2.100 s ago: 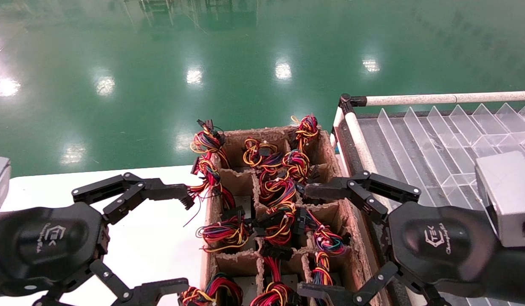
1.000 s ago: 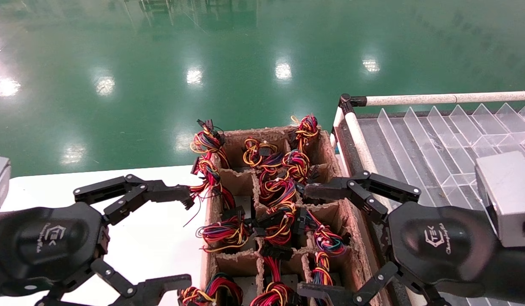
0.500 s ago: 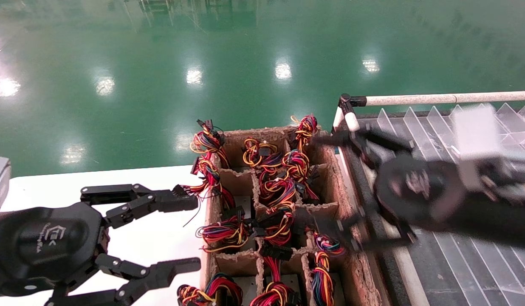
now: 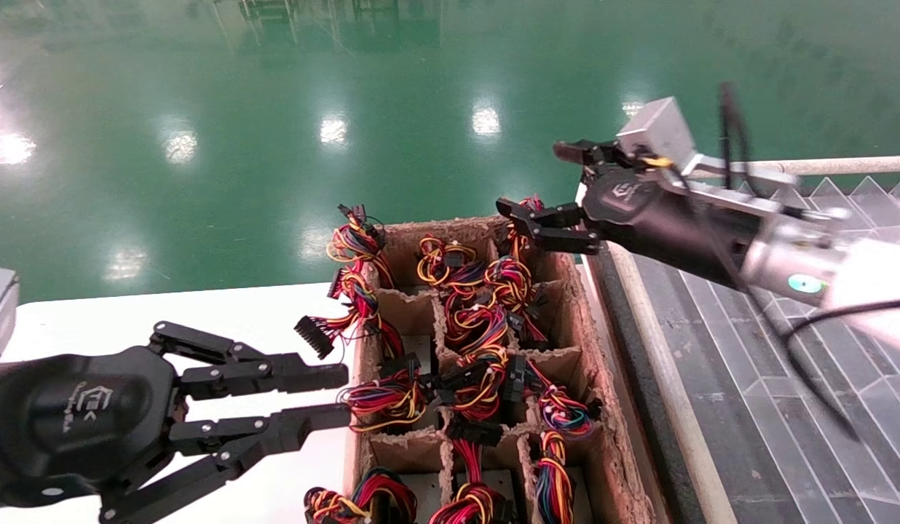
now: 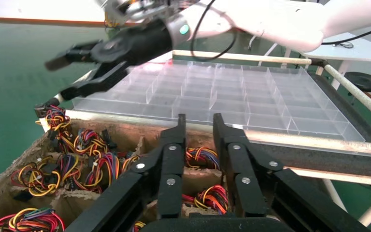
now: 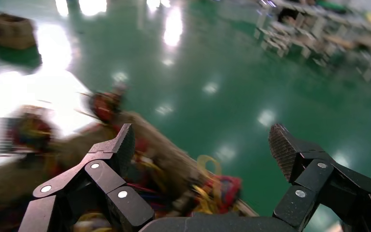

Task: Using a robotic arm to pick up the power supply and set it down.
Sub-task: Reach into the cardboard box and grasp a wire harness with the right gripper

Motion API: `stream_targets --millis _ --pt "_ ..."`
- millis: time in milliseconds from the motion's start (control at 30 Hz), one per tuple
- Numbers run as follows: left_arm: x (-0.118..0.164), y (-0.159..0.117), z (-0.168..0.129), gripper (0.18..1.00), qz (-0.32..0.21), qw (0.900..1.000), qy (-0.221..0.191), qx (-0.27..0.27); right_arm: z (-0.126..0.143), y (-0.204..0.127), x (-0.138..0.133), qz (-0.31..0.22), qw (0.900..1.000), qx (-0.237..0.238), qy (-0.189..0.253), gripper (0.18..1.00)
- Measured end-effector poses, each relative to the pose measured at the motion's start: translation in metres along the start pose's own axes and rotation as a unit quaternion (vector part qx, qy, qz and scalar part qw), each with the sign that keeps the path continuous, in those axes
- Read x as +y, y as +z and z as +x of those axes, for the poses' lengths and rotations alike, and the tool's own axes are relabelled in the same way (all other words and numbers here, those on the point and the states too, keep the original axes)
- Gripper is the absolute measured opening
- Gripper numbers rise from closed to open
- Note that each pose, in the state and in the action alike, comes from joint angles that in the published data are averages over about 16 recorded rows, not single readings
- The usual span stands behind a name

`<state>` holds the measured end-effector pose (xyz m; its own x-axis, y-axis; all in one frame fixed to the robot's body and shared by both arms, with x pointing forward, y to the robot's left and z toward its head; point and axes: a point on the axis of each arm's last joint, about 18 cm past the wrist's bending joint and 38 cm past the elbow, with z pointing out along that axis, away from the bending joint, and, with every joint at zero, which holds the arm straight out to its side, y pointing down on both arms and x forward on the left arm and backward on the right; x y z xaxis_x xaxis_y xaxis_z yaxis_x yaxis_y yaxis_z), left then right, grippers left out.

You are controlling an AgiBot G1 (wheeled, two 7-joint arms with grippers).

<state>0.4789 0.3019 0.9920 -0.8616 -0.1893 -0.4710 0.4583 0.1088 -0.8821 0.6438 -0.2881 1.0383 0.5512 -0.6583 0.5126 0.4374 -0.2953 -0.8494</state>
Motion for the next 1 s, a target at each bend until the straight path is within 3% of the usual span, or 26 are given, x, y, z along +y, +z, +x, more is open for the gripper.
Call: stream_targets --millis 267,667,1000 --pt "0.000 0.000 0.000 0.271 0.000 1.0000 0.000 0.000 0.015 0.031 0.024 -0.032 0.997 0.042 0.050 0.998" --pt "0.000 0.000 0.000 0.197 0.000 1.0000 0.000 0.000 0.017 0.037 0.041 -0.051 0.993 0.040 0.100 0.936" --pt "0.000 0.000 0.000 0.191 0.000 1.0000 0.000 0.000 0.017 0.027 0.051 -0.062 0.991 0.031 0.117 0.772"
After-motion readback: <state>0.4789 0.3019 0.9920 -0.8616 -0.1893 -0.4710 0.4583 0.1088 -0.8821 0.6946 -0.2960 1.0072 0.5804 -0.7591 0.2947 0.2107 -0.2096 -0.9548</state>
